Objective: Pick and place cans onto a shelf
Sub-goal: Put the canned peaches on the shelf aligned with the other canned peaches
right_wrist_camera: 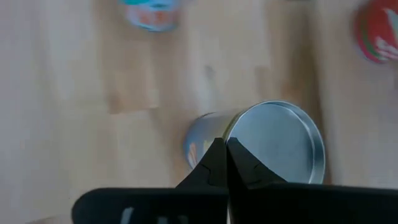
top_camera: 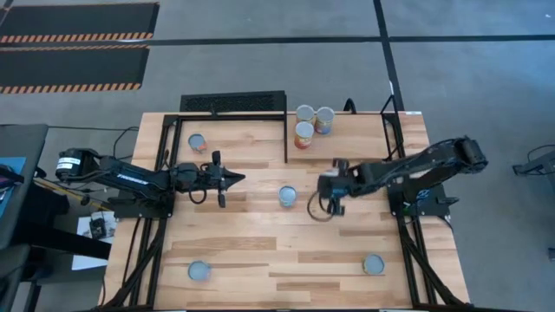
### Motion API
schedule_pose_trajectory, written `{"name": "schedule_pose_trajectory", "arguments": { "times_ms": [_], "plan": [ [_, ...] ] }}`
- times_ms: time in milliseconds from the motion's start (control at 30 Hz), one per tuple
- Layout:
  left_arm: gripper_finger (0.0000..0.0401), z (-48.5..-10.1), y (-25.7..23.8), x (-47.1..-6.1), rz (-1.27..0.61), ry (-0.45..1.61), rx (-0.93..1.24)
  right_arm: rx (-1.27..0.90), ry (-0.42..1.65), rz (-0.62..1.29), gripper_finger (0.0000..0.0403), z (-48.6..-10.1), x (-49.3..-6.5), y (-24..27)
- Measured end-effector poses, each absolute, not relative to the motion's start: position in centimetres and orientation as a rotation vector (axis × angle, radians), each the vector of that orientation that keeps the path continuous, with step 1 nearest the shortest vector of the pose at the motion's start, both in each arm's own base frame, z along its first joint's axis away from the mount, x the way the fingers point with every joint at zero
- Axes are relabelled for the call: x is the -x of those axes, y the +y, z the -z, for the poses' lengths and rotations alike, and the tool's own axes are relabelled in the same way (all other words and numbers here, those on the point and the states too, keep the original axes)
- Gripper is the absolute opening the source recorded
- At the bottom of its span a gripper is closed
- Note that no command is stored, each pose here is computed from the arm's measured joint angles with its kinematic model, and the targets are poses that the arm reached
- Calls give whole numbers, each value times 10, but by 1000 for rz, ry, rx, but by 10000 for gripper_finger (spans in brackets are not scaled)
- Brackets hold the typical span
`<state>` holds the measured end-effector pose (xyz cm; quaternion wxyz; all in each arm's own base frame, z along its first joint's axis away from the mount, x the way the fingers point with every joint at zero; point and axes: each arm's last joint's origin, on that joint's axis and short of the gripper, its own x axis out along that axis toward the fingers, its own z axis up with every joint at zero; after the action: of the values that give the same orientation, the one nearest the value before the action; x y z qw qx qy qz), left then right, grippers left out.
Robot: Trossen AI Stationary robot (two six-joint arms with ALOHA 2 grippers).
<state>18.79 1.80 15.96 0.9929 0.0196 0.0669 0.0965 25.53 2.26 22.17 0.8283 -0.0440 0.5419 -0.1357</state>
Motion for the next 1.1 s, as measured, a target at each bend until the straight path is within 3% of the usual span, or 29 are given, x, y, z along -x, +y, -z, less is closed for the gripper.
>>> {"name": "schedule_pose_trajectory", "arguments": {
  "times_ms": [300,667,1100],
  "plan": [
    [0,-159,19,-188,-212,138,-41,56,1136,368,3,-221,-256,-20],
    [0,-160,19,-188,-214,135,-41,49,1068,448,3,-274,-259,-38],
    [0,-160,19,-188,-214,132,-42,78,1175,513,6,-257,-265,-95]
  ]
}}
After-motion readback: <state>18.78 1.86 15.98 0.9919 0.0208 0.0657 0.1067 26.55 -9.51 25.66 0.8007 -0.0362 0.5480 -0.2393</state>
